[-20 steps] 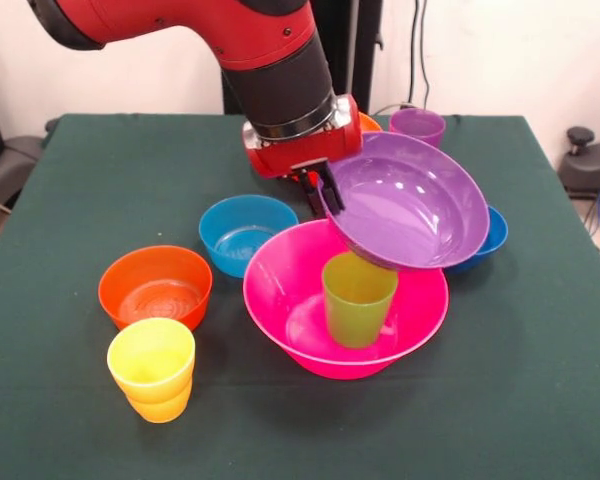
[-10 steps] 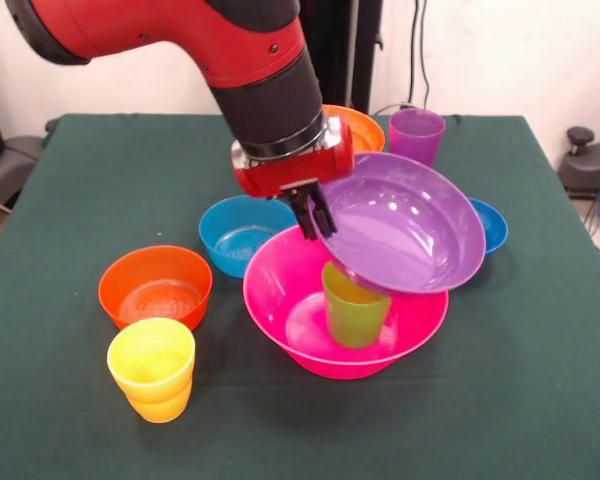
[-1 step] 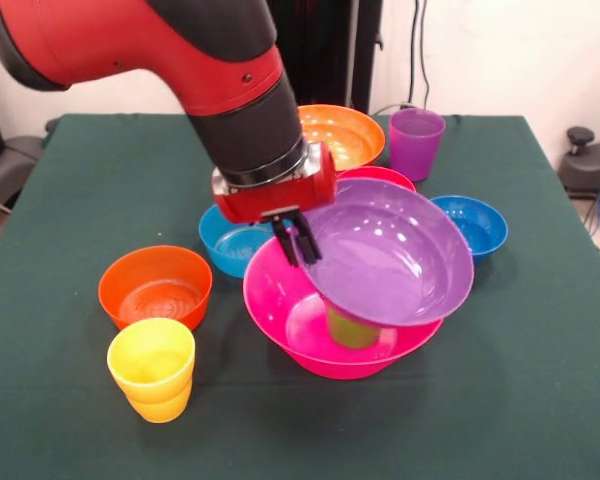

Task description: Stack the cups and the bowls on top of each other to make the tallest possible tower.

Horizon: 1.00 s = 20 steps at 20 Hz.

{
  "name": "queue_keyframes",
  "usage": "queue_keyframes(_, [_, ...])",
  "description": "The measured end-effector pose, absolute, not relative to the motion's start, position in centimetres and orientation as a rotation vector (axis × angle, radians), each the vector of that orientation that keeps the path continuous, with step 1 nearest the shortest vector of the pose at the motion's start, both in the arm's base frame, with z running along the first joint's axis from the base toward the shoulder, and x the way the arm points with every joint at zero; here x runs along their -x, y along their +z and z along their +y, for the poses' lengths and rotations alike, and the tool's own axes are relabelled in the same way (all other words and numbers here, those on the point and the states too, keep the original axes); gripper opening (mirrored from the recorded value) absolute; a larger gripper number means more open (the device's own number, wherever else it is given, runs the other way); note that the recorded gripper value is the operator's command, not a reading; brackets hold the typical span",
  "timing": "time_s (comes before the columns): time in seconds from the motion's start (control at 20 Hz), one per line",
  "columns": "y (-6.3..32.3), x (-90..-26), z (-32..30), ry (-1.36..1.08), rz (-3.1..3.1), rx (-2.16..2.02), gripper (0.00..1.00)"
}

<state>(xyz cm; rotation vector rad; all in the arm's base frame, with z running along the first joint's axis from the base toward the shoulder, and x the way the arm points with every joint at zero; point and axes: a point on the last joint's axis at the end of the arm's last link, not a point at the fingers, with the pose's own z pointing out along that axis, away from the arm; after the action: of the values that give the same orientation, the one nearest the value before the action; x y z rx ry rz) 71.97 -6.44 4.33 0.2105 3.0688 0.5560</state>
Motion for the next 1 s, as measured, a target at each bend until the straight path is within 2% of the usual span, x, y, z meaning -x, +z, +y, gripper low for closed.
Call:
queue_keyframes(0.5, [2.9, -72.2, -6.6, 0.587, 3.067, -0.237, 0.0])
queue_keyframes(1.0, [3.9, -71.0, -6.2, 0.57, 3.061, -0.212, 0.0])
